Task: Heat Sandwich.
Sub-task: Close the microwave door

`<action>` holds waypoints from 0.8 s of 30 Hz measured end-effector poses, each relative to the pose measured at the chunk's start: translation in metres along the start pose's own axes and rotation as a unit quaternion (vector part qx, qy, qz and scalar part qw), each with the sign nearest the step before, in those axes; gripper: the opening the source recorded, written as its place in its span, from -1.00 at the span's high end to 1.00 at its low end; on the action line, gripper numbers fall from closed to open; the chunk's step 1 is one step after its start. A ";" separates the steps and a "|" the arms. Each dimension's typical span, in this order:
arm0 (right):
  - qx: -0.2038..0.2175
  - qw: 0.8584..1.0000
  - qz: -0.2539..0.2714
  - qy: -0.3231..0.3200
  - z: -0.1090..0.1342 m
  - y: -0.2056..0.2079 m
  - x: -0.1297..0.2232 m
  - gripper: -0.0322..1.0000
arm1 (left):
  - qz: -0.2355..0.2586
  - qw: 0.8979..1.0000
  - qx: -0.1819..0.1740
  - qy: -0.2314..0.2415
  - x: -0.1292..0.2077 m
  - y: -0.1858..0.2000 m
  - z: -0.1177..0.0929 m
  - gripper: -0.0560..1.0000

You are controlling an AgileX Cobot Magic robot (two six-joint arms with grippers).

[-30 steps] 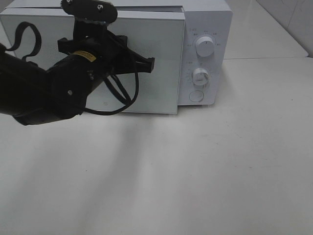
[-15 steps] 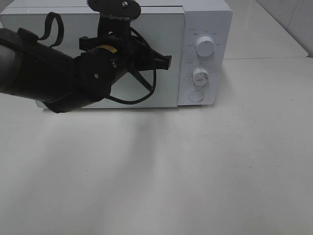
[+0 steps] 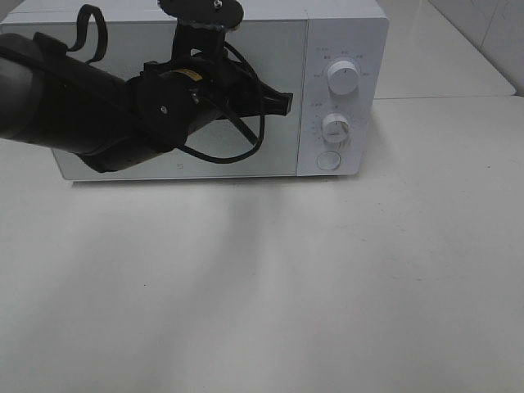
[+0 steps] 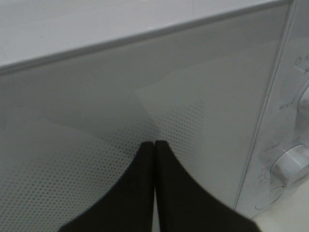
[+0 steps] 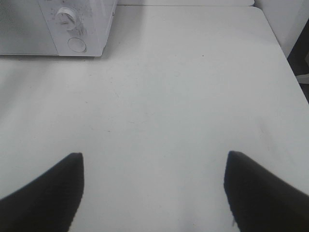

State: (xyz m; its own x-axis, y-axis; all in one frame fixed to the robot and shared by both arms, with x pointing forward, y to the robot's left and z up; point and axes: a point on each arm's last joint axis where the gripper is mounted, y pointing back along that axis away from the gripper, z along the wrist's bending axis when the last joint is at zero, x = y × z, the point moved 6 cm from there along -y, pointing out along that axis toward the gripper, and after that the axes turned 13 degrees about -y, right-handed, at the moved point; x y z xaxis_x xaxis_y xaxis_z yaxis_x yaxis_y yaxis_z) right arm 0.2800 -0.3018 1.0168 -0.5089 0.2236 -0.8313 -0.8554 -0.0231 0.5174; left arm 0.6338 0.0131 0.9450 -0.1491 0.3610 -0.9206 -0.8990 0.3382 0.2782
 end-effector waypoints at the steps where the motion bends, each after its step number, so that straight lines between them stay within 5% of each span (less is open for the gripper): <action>1: 0.000 1.000 0.000 0.000 0.000 0.000 0.000 -0.55 | 0.000 1.000 0.000 0.000 0.000 0.000 0.000 0.89; 24: 0.000 1.000 0.000 0.000 0.000 0.000 0.000 -0.55 | 0.015 1.000 0.016 -0.008 -0.002 0.027 -0.006 0.89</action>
State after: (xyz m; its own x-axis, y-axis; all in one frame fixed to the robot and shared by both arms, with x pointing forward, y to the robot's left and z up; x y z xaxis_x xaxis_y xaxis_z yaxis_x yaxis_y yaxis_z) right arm 0.2800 -0.3018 1.0168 -0.5089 0.2236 -0.8313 -0.8554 -0.0231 0.5174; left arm 0.6075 0.0161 0.9526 -0.1697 0.3851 -0.9071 -0.8806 0.3540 0.3150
